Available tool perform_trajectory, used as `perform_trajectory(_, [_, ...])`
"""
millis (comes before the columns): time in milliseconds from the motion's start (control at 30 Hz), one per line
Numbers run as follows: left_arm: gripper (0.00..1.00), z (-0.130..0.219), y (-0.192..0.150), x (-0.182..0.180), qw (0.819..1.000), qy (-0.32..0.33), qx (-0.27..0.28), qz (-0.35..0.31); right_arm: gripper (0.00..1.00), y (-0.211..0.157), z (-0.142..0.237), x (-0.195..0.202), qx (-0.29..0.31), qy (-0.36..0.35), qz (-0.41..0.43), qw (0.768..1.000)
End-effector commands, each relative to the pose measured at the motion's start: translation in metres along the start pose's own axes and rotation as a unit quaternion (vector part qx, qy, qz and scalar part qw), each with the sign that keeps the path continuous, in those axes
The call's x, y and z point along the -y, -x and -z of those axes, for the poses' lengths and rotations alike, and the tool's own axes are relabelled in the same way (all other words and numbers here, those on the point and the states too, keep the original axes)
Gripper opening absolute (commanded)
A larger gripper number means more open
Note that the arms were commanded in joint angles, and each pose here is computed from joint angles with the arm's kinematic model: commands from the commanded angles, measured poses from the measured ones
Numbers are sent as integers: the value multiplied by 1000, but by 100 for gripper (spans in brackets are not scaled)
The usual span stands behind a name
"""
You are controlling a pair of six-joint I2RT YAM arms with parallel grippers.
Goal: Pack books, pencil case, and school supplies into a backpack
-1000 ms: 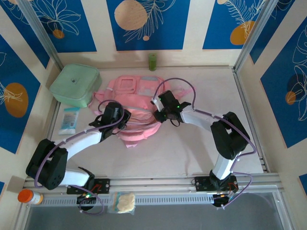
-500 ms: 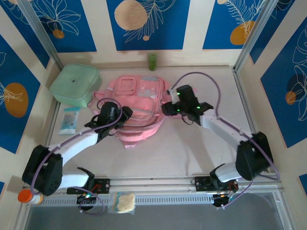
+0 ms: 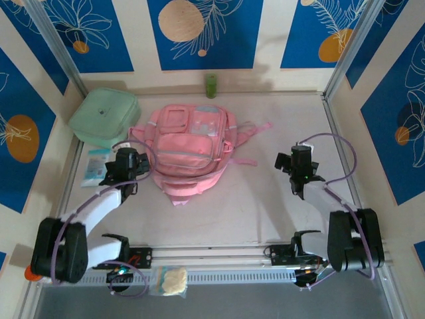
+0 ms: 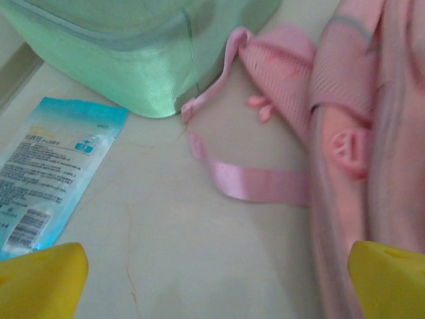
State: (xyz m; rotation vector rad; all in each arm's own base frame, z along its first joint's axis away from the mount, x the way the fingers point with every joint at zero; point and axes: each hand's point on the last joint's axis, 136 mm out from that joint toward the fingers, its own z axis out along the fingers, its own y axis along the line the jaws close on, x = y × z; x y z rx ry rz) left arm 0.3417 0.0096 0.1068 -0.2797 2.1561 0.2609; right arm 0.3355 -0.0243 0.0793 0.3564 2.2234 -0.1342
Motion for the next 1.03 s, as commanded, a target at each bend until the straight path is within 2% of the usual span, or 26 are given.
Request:
perform_trajectory(0, [99, -13, 34, 9, 992, -11, 96, -80, 99, 45, -7, -29, 107, 87, 12, 990])
perform_trajectory(67, [99, -21, 35, 12, 989, -21, 123, -81, 99, 49, -12, -41, 106, 121, 19, 987])
perform_trajectory(167, [99, -32, 28, 19, 986, -81, 141, -49, 99, 53, -13, -62, 127, 188, 51, 973])
perform_trajectory(233, [99, -37, 16, 31, 977, -133, 158, -51, 99, 40, -19, -73, 126, 217, 69, 966])
perform_trajectory(267, [99, -33, 20, 38, 969, -152, 185, -58, 99, 36, -20, -78, 145, 228, 77, 960])
perform_trajectory(300, [99, -30, 15, 43, 966, -172, 180, -67, 99, 34, -21, -76, 141, 223, 75, 962])
perform_trajectory(333, [99, -31, 13, 44, 968, -174, 166, -73, 99, 34, -24, -73, 119, 216, 72, 967])
perform_trajectory(433, [99, -46, 14, 41, 978, -150, 130, -70, 99, 35, -25, -71, 119, 218, 63, 967])
perform_trajectory(500, [99, -44, 16, 40, 976, -149, 142, -68, 99, 35, -24, -71, 124, 214, 68, 966])
perform_trajectory(1000, [99, -44, 15, 43, 975, -158, 139, -73, 99, 35, -25, -72, 122, 221, 66, 965])
